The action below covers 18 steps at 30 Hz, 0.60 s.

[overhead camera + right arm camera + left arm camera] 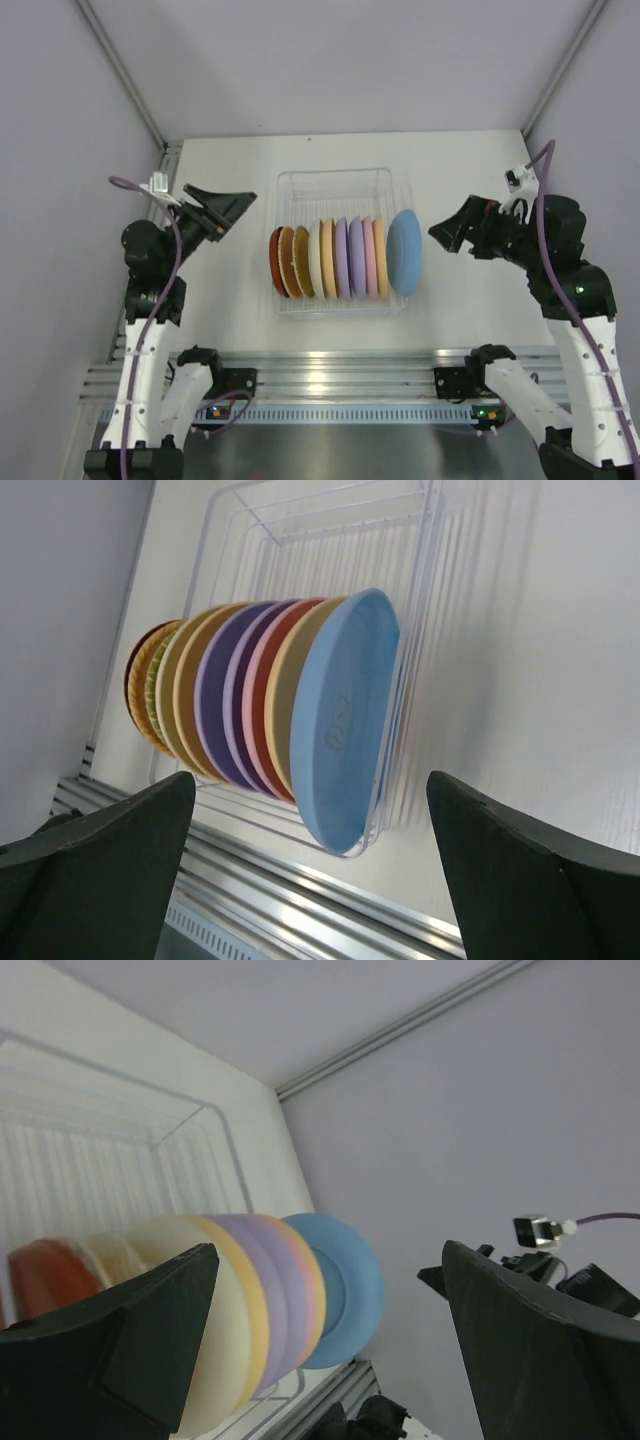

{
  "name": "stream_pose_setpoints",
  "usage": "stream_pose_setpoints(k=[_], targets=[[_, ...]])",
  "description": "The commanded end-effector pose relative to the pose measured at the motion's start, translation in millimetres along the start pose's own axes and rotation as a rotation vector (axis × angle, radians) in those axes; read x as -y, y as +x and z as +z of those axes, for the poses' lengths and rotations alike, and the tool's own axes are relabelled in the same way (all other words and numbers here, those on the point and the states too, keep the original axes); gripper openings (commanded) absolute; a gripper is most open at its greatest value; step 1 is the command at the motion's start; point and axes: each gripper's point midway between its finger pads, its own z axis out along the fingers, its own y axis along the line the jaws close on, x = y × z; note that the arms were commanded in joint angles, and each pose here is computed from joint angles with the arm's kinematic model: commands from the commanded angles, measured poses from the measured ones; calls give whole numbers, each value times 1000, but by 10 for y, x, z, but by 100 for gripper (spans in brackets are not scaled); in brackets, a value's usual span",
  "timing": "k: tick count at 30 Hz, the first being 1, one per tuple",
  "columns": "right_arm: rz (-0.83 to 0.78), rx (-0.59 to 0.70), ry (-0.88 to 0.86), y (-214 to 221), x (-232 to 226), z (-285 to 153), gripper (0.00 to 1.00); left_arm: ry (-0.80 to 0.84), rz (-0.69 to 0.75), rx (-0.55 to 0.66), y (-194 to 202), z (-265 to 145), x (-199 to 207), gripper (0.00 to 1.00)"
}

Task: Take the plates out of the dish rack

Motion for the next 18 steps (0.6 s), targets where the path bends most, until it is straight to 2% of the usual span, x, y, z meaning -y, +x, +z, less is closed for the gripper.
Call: stream_pose_setpoints(k=[1, 4, 5, 6, 7, 8, 9, 10, 12, 14, 15, 16, 18], targets=[[-9, 94, -72, -225, -229, -144, 100, 145, 52, -20, -193, -73, 738, 99], [-7, 92, -129, -245, -331, -125, 100, 221, 45, -67, -241, -49, 1026, 99], [-6, 85, -140, -247, -343, -96, 100, 267, 148, -64, -304, -85, 1276, 99], [-10, 86, -159, -252, -372, -88, 100, 147, 121, -125, -238, -64, 1105, 99], [-3, 84, -166, -260, -366, -31, 100, -79, 107, -132, -325, 104, 684, 99], [0, 73, -174, -250, -371, 1, 100, -157, 315, -101, -539, 16, 963, 99], [1, 52, -194, -226, -396, 33, 100, -456, 252, -216, -368, -205, 475, 99], [8, 32, -187, -213, -364, 105, 100, -588, 310, -239, -486, -118, 218, 99], [12, 9, -150, -201, -287, 180, 100, -549, 382, -283, -477, -90, 312, 99], [27, -25, -78, -219, -179, 236, 100, -428, 395, -360, -222, 20, 326, 99], [2, -21, -69, -294, -204, 200, 100, -355, 413, -317, -241, 64, 436, 99], [4, -47, -37, -290, -145, 260, 100, -365, 374, -341, -114, 100, 243, 99], [-3, -76, 8, -279, -92, 250, 100, -371, 355, -336, -60, 140, 117, 99]])
